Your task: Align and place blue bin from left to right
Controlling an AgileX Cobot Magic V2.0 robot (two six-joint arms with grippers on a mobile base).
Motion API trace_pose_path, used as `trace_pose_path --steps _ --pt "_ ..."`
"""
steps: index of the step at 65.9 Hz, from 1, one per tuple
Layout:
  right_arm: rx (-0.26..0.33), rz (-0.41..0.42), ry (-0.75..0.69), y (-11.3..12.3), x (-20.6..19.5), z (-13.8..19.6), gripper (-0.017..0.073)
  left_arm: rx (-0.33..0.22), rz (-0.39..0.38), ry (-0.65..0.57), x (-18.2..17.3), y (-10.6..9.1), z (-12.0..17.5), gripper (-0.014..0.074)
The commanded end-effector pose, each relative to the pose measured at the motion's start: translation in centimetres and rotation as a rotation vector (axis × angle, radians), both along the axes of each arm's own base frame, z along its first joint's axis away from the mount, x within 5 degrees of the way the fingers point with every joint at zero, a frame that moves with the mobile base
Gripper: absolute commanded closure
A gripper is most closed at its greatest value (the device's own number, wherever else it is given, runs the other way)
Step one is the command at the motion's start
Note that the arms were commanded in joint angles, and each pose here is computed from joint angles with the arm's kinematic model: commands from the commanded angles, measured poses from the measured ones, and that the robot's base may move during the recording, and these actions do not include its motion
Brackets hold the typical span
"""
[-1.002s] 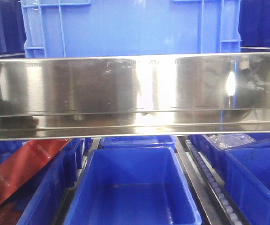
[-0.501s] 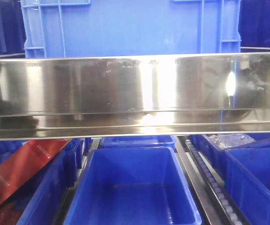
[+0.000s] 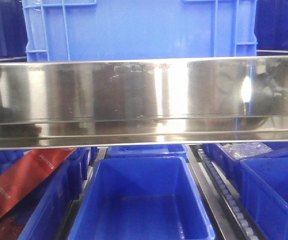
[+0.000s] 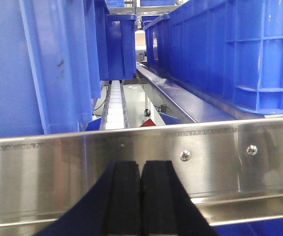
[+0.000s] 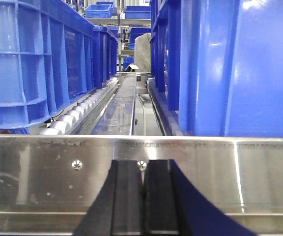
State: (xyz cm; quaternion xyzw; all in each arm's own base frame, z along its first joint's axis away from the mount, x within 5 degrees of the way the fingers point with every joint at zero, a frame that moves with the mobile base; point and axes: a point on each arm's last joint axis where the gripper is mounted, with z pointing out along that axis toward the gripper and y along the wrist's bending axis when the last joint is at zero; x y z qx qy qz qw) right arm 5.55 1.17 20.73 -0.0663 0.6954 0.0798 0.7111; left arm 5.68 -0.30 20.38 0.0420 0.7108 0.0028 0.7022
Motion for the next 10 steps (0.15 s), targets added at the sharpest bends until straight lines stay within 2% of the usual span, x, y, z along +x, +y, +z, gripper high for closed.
trace_pose_path --steps 1,10 --pt "0.005 -0.003 -0.02 -0.03 -0.03 0.2 0.0643 -0.004 0.004 -0.021 -0.04 0.02 0.21 0.0704" --pt "0.005 -0.003 -0.02 -0.03 -0.03 0.2 0.0643 -0.004 0.004 -0.021 -0.04 0.02 0.21 0.0704"
